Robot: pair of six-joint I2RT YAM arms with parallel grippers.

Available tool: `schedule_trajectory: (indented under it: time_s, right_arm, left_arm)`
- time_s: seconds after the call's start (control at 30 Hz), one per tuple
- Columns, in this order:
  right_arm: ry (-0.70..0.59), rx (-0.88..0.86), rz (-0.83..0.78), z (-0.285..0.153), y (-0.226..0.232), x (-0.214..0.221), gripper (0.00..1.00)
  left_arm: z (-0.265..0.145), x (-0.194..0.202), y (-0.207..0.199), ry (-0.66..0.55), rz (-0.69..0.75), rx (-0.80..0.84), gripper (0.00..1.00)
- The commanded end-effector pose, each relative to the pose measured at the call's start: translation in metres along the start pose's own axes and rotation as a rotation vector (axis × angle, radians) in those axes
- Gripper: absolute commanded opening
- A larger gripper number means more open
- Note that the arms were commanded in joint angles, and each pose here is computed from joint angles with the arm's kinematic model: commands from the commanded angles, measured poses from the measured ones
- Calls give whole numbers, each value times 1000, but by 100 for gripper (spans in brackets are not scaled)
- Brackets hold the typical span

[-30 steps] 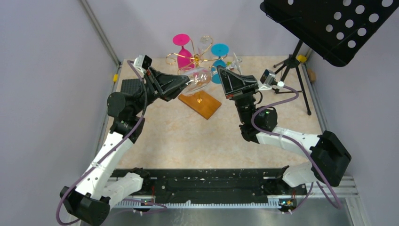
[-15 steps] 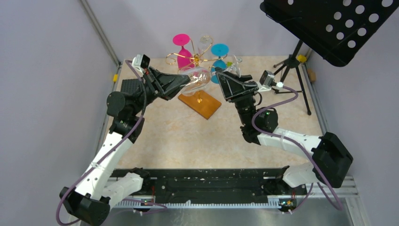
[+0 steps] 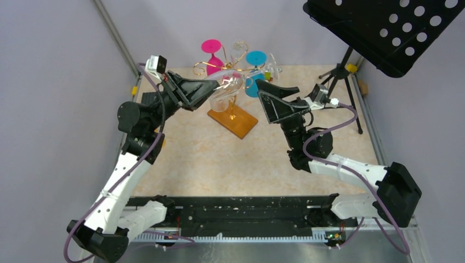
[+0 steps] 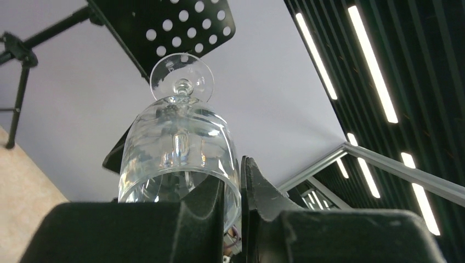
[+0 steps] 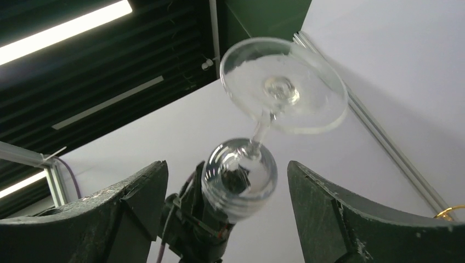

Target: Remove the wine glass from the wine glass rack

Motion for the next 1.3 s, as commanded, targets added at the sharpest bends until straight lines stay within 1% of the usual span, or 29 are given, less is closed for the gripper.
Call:
schedule_trajectory:
  time_s: [0.0,0.13,0.17,0.23,0.3,0.37,0.5,0.6,0.67,0.77,0.83,1.0,1.13,1.27]
  right_arm:
    - [34,-26,0,-5,13,2,81]
    - [59,-5,-2,-11,13,4,82]
    - [63,1,-5,-12,14,3,82]
    - [79,16,-12,-16,15,3,82]
    - [88,37,-14,-20,14,3,82]
    - [99,70,-9,-22,12,2,81]
    - [119,106,-12,-28,11,3,80]
    - [127,132,-29,-32,10,1,80]
    - [131,158,-47,-36,8,-1,79]
    - [127,208,-77,-41,3,-6,78]
    - [123,232,-89,-45,1,-9,78]
    - [111,277,-100,-54,-5,-14,78]
    - [112,299,-87,-62,-8,-13,77]
    - [105,315,-79,-68,-11,-14,77]
  left_arm:
    - [7,-24,-53,-89,206,104,0]
    - [10,-35,-60,-120,340,49,0]
    - [11,-38,-60,-128,391,23,0]
    - [9,-46,-59,-138,536,-54,0]
    - [2,-57,-50,-158,643,-185,0]
    - [-10,-73,-42,-208,749,-324,0]
    - [-52,-114,-20,-338,925,-680,0]
    - [-87,-130,-3,-367,996,-914,0]
    - [-108,-135,7,-362,1024,-1046,0]
    - [-134,-132,26,-297,1045,-1205,0]
    - [-142,-126,40,-234,1034,-1262,0]
    - [-145,-100,81,-27,985,-1305,0]
    - [-146,-71,116,166,926,-1291,0]
    - [-156,-45,159,353,860,-1334,0]
Point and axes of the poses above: each gripper's point midway between its finger pads, its own z axis out along the fingers, its own y axis along the line the jaws close on, x = y × z, the point moved 1 cm from there along -z, back along the fingers, and after that the axes turned 13 degrees about z, right-handed, at the moved point
